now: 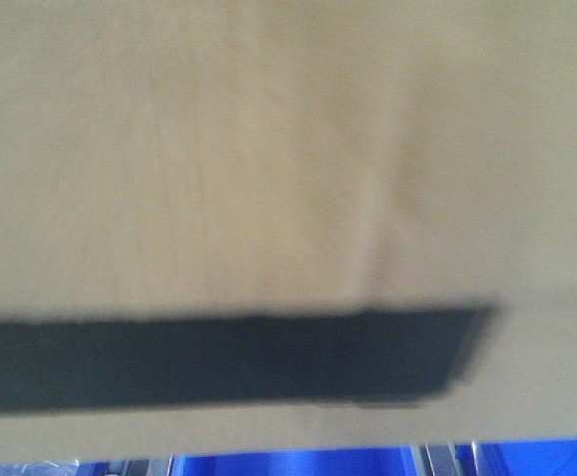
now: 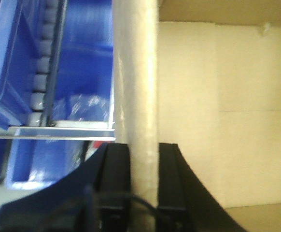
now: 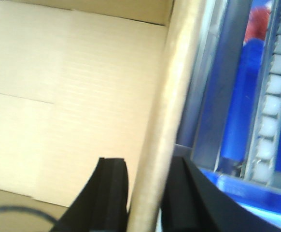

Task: Grab box from left shelf to table start
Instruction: 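Lift the gripped box up and pull it off the shelf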

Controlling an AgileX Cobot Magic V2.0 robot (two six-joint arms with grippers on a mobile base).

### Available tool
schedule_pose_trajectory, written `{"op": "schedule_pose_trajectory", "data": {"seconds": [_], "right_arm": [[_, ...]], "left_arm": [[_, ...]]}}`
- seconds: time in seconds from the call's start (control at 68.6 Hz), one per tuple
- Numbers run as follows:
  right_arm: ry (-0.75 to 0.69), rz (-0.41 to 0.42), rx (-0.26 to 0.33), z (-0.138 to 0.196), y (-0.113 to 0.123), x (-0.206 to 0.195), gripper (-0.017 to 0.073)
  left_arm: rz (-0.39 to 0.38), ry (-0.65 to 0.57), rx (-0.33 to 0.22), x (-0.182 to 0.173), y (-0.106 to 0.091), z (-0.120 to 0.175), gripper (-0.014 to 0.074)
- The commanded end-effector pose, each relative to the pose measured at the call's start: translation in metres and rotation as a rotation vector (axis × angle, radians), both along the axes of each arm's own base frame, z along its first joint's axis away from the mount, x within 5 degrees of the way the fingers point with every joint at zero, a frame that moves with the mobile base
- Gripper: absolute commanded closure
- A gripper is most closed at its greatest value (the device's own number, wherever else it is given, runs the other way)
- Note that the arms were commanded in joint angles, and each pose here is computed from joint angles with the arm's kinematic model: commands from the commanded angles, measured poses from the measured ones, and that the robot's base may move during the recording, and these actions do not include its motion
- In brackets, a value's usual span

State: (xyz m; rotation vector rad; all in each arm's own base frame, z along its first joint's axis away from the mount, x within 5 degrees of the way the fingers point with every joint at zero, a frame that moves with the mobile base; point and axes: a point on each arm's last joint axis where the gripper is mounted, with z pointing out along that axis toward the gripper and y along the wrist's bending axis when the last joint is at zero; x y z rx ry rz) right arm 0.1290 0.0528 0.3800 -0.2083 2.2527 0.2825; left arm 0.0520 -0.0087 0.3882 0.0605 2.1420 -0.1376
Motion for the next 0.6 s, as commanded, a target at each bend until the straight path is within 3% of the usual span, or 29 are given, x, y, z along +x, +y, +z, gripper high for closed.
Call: {"op": "schedule_pose_trajectory", "data": {"seconds": [0.0, 0.248, 0.583], "right_arm": [[-0.237, -0.01, 0.053, 0.027, -0.013, -0.021, 0.0503], [-0.445, -0.012, 0.148, 0.046, -0.037, -0.076, 0.0503], [-0.512, -0.015, 0.178, 0.049, -0.047, -0.098, 0.0503]], "left_arm": [[-0.038, -0.239, -0.103, -0.019, -0.004, 0.026, 0.0685], [-0.114, -0.347, -0.22, -0.059, -0.009, 0.028, 0.0685], [-0.118, -0.384, -0.227, -0.067, -0.009, 0.029, 0.0685]]}}
